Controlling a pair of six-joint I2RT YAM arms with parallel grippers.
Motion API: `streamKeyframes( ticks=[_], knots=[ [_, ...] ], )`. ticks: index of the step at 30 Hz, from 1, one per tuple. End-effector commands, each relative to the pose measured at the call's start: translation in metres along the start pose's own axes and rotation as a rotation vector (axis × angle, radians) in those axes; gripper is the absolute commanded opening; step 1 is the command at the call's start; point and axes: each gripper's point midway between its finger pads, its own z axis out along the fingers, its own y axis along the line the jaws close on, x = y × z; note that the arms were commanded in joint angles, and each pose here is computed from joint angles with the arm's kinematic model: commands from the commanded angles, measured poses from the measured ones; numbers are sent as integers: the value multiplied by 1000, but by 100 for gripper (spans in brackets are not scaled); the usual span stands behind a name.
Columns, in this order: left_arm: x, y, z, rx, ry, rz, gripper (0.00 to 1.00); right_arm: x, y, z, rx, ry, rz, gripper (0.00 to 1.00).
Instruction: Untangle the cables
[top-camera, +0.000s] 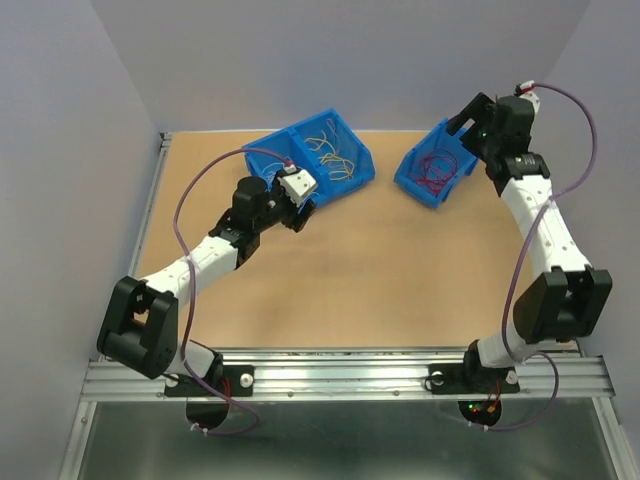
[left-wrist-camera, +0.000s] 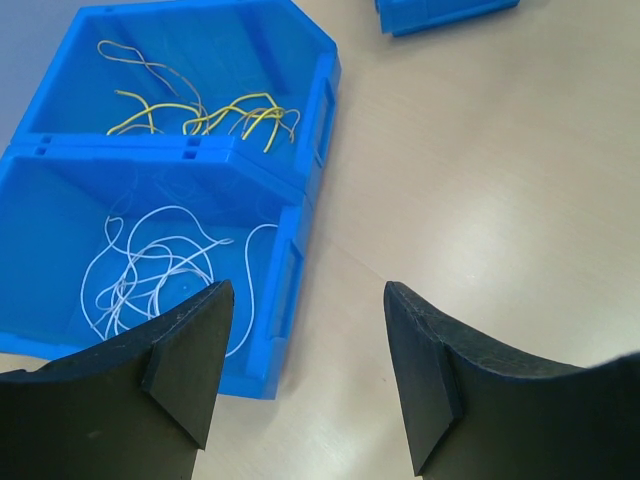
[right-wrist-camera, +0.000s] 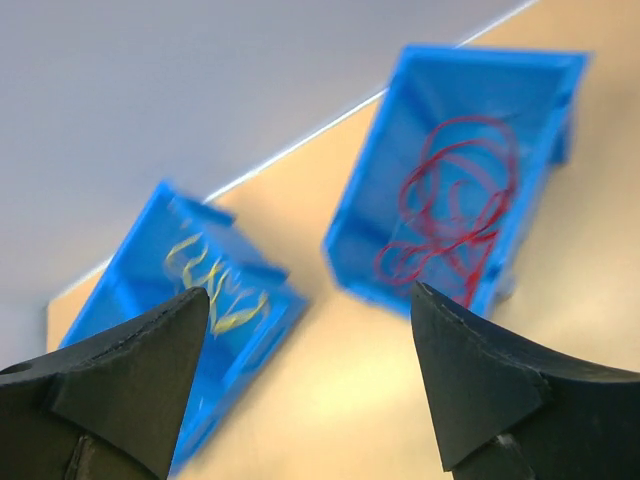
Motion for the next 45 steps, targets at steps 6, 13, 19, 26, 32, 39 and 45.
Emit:
streamKeyframes(
  ticks=[6,13,19,26,32,39,45],
  knots=[
    [-35,11,-17,-75,-129,30,73,107,67,-119,-416,93,-116,87],
    [-35,11,-21,-89,-153,47,73,158,70,-170,-611,98,-97,87],
    [-41,10,-28,-98,-195,62,73,191,67,-174,-584,76,-187,88],
    [-50,10,-41,-122,-240,74,73,242,124,-267,-536,-218,-593,100],
    [-47,9,-38,-113,-235,67,73,260,132,-269,-591,-211,-537,100],
    [-48,8,-38,-108,-236,63,73,221,83,-186,-576,-30,-303,100],
    [-49,10,-39,-117,-241,59,72,213,78,-170,-515,-30,-264,100]
  ],
)
